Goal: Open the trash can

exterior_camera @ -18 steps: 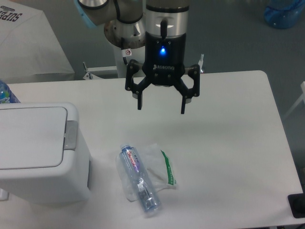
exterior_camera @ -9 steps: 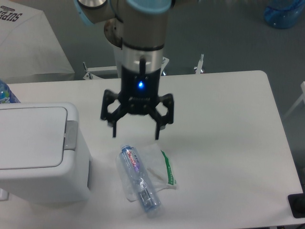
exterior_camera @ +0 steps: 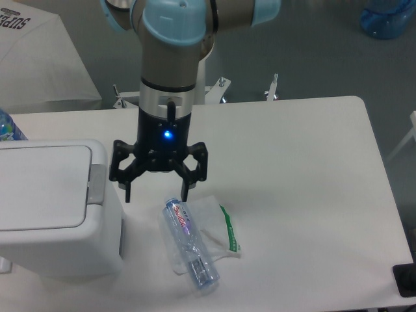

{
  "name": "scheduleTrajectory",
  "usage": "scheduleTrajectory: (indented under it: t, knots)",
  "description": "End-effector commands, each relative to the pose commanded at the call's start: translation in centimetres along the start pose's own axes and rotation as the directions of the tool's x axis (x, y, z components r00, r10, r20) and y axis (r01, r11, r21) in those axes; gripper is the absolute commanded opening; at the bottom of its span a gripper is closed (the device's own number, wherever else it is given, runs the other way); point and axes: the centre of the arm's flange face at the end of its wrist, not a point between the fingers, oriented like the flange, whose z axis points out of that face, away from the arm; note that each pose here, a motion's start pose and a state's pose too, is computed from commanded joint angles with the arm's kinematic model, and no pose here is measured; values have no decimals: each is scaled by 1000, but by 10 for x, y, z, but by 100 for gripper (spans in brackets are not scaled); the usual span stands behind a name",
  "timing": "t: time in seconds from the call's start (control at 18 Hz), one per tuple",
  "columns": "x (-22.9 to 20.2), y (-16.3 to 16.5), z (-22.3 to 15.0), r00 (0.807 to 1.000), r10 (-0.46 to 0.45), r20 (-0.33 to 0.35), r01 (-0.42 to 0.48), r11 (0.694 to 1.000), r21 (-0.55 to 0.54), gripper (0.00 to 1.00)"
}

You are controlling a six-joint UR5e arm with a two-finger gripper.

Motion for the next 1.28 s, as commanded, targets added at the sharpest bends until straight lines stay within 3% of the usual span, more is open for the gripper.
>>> scheduleTrajectory:
  t: [0.5,1.28]
  knots:
    - [12,22,-1,1000,11,-7,-11,1000,-22,100]
    - [18,24,5,1000,19,-10,-20,999,-31,100]
